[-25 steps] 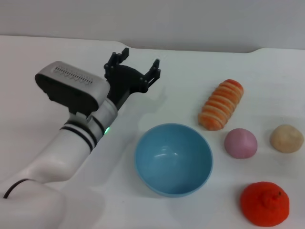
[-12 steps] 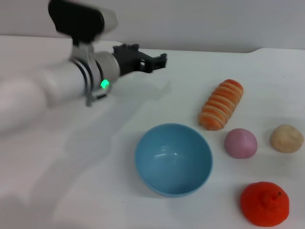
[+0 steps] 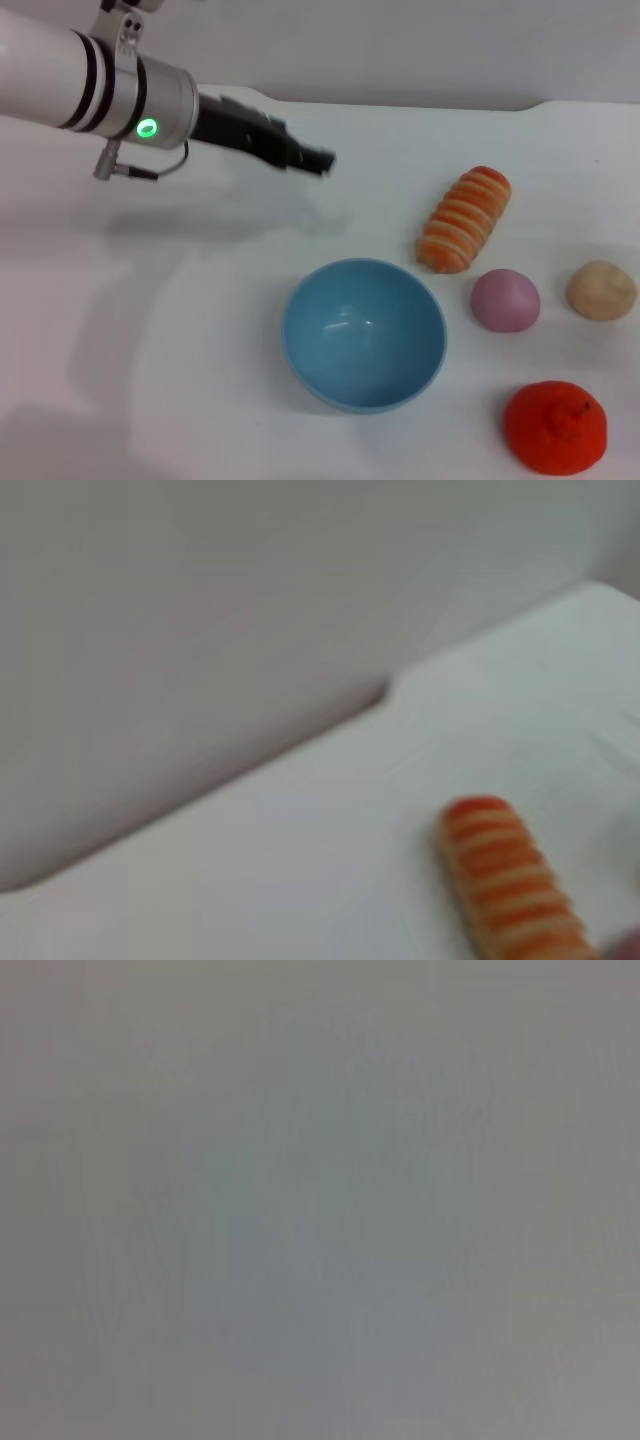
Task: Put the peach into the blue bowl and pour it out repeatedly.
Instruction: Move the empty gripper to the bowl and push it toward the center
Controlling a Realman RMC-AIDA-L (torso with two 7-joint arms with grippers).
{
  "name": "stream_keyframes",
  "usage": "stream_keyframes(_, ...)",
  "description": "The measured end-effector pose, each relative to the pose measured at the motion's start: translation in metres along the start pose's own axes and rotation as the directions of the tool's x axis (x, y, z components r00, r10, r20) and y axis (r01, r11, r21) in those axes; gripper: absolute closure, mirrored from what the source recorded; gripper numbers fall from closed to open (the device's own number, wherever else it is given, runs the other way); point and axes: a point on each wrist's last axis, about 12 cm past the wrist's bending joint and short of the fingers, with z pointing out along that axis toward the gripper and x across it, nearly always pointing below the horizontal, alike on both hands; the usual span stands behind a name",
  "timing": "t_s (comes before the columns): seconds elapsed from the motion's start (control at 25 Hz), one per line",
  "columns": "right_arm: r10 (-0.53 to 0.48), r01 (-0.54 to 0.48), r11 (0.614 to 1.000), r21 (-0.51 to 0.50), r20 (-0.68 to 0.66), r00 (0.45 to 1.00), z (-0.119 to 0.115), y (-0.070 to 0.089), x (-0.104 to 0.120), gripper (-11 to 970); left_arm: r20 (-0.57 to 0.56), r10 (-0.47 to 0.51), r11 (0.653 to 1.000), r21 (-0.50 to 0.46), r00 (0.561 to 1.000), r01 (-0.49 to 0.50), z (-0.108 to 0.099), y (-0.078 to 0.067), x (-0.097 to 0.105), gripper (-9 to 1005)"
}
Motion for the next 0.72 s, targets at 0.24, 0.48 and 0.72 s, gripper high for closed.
stream_keyframes(0.24,-0.007,0.007,1.000,-0.001,0.007,1.000,0.002,-0.001,-0.002,179,-0.103,0.014,0.995,0.102,0.995,-0.004,0.001,-0.014,0.006,197)
stream_keyframes(0.48,-0.001,0.001,1.000,0.019,0.016,1.000,0.001,-0.004,-0.003,179,-0.166,-0.035,0.989,0.137,0.986,0.058,0.003,-0.017,0.024,205)
stream_keyframes(0.72,0.010,-0.011,0.999,0.038,0.023,1.000,0.001,-0.007,-0.004,179,-0.225,-0.095,0.980,0.150,0.970,0.131,0.009,-0.014,0.044,214)
